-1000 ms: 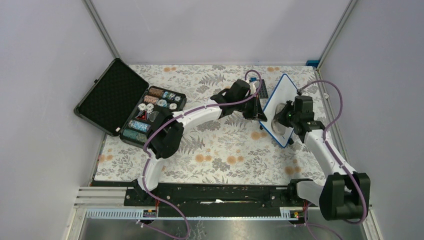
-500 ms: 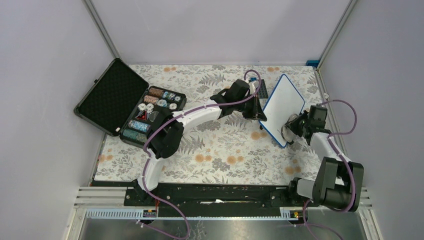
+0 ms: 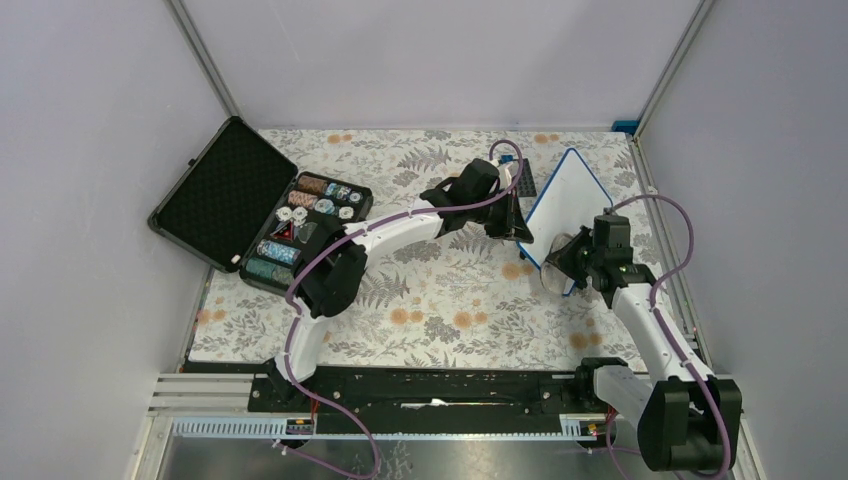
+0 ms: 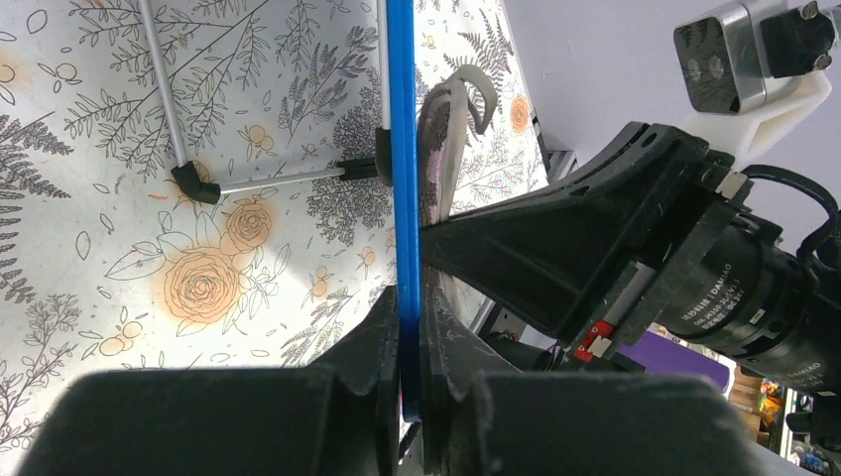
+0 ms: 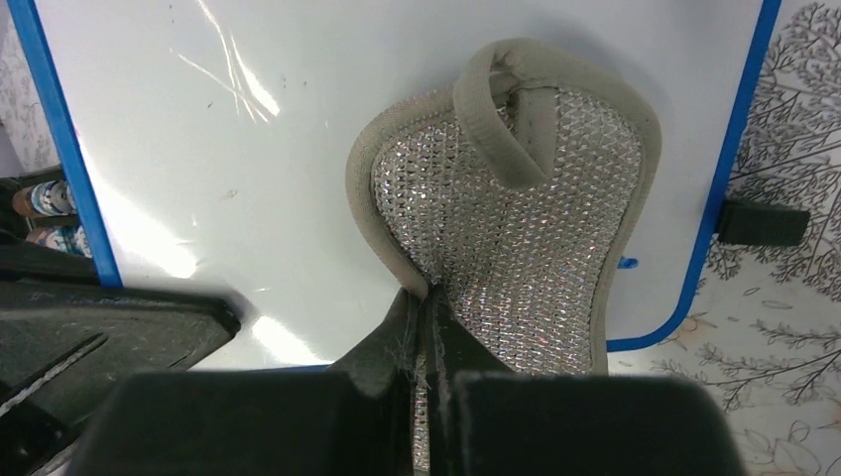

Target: Erase the whiteboard

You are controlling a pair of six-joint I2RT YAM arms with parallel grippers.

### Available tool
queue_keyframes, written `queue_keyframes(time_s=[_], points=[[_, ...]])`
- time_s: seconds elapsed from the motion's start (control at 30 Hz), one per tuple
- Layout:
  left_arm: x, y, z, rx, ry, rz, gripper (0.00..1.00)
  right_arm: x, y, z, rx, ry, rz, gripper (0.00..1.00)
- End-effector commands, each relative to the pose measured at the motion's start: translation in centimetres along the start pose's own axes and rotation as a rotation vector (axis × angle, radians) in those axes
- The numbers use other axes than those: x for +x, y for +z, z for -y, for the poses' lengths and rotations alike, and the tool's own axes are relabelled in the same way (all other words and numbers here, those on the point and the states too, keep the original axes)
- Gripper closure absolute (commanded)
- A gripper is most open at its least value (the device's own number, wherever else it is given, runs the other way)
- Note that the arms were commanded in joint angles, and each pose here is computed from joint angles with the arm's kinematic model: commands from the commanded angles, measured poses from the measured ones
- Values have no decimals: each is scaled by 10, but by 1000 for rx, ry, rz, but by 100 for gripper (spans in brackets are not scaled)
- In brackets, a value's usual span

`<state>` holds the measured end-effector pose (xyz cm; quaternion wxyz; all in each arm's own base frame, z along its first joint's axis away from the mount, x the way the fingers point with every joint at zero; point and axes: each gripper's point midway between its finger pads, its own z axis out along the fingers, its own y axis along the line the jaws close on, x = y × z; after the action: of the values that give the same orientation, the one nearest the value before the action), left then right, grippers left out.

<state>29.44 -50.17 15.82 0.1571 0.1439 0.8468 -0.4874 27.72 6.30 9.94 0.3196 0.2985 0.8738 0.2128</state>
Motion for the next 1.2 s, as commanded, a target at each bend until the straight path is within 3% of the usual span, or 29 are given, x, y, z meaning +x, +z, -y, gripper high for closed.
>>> queue_keyframes(time_s=[0.0,0.3,0.53,0.63,0.83,0.97,1.17], points=[[33,7,11,33,36,-87,100,50,-8,-6,-21,77,-195,100],[32,4,13,35,43,-82,100,74,14,115,376,235,-210,100],[32,4,16,40,43,-82,100,59,10,91,270,219,-186,100],[31,4,16,40,44,-80,100,45,5,53,109,178,-157,100],[33,7,13,38,35,-86,100,28,-19,-17,-3,45,-104,100],[32,6,14,39,39,-83,100,23,-15,-2,67,55,-62,100],[32,5,14,36,43,-82,100,48,2,75,347,171,-85,100]])
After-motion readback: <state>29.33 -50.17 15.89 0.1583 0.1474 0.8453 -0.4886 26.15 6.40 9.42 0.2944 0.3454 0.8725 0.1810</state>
